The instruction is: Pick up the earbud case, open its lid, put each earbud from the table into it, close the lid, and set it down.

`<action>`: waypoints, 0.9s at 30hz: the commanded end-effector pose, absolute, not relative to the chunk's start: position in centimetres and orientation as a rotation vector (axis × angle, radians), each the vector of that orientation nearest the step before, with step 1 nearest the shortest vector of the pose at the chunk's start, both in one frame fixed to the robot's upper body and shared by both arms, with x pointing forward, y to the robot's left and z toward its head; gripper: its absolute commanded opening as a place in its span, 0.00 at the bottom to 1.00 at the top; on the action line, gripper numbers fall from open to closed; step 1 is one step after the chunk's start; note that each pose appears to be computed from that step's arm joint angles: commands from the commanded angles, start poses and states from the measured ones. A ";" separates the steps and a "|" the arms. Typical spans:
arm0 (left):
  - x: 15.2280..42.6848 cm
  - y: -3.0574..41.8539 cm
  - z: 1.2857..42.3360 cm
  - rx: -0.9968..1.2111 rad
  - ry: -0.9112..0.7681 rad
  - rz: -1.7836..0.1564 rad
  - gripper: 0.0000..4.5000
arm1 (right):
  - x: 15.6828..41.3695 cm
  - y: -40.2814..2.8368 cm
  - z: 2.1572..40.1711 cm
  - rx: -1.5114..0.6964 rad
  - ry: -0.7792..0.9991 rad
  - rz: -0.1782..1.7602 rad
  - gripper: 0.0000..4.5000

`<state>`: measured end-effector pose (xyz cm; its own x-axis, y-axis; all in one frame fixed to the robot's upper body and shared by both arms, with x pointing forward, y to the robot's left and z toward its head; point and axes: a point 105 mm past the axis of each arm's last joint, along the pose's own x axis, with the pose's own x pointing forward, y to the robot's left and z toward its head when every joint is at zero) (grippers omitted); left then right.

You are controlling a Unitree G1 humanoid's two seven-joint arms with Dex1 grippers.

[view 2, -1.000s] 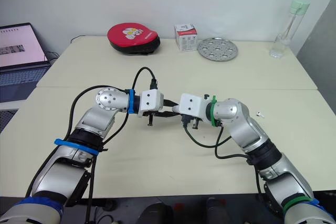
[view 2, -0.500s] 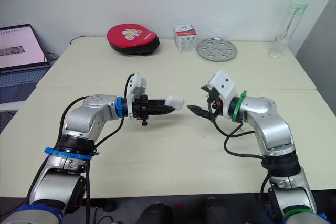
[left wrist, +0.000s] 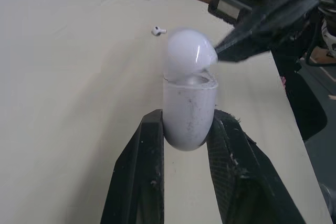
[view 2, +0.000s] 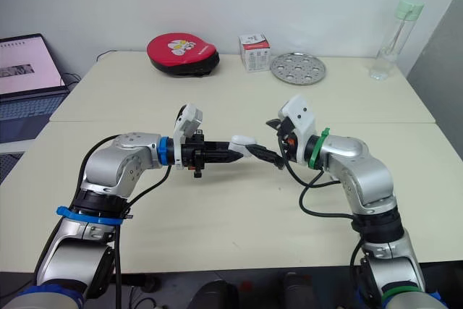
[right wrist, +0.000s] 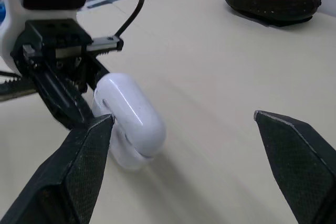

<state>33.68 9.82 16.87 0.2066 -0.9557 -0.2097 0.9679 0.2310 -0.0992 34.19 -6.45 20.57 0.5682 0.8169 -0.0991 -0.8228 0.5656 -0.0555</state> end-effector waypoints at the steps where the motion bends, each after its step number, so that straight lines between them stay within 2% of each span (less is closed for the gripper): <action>1: 33.3 9.7 18.2 0.095 0.184 -1.360 0.17 | 34.6 -7.5 23.3 0.071 0.028 0.933 0.99; 6: 33.5 9.7 18.4 0.078 0.153 -1.329 0.17 | 34.5 -8.7 23.1 0.099 0.081 0.928 0.99; 12: 36.0 9.4 19.9 0.077 -0.120 -1.056 0.17 | 34.6 -14.8 18.3 -0.231 0.233 0.800 0.99; 15: 36.0 8.9 19.6 0.094 -0.195 -0.971 0.17 | 33.8 -17.5 15.9 -0.343 0.310 0.796 0.99; 21: 35.3 7.7 19.2 0.071 -0.249 -0.881 0.17 | 33.2 -21.5 12.5 -0.379 0.436 0.747 0.99; 27: 35.5 7.7 19.5 0.072 -0.273 -0.841 0.17 | 33.8 -22.0 10.4 -0.345 0.479 0.715 0.99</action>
